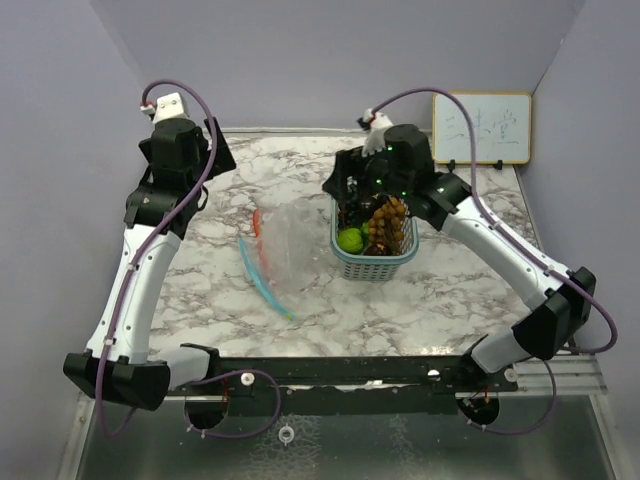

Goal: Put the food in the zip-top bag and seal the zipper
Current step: Pick up the zipper food storage bag at the center of the board, then open the zipper of the food storage bag.

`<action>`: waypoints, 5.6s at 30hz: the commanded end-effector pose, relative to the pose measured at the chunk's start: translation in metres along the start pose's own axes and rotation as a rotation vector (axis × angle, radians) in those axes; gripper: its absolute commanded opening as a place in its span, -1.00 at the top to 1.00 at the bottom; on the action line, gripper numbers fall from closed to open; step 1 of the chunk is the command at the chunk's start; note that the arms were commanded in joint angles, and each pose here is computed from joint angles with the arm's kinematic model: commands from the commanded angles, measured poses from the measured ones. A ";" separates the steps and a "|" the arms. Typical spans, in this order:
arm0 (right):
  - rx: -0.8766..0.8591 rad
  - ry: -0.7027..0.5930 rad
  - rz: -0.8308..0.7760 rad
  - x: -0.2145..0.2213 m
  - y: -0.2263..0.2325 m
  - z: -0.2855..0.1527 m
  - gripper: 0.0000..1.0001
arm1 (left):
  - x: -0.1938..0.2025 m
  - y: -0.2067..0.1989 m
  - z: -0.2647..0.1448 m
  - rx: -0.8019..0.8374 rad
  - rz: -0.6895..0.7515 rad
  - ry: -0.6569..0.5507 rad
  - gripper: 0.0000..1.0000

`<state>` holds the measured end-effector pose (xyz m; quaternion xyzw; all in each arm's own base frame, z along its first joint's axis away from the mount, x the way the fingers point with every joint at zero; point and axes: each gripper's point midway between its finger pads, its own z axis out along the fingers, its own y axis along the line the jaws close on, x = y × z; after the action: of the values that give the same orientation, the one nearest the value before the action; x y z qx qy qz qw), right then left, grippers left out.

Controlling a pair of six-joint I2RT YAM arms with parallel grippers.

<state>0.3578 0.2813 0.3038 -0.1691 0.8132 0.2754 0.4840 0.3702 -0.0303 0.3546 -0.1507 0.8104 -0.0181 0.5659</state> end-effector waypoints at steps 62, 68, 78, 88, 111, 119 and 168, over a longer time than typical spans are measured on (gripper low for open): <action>-1.132 -0.022 0.339 -0.113 0.121 -0.100 0.96 | -0.027 -0.120 -0.134 1.075 -0.374 -0.180 -0.20; -1.126 -0.029 0.349 -0.113 0.120 -0.099 0.96 | -0.017 -0.122 -0.132 1.100 -0.399 -0.148 -0.08; -1.160 -0.085 0.358 -0.127 0.124 -0.109 0.96 | -0.003 -0.116 -0.131 1.069 -0.409 -0.114 -0.22; -1.158 -0.099 0.354 -0.130 0.123 -0.112 0.96 | -0.005 -0.117 -0.137 1.087 -0.417 -0.113 -0.24; -1.121 -0.126 0.378 -0.133 0.108 -0.109 0.96 | -0.007 -0.118 -0.143 1.107 -0.449 -0.109 -0.25; -1.094 -0.128 0.369 -0.129 0.106 -0.103 0.96 | -0.013 -0.123 -0.142 1.145 -0.472 -0.112 -0.25; -0.149 -0.154 -0.261 -0.071 0.115 0.021 -0.15 | 0.035 -0.067 -0.017 0.198 -0.275 0.260 1.00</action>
<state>0.3229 0.3786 0.3694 -0.2955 0.7437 0.2853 0.5275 0.3630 -0.0925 0.3434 -0.2026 0.8407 -0.1590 0.4763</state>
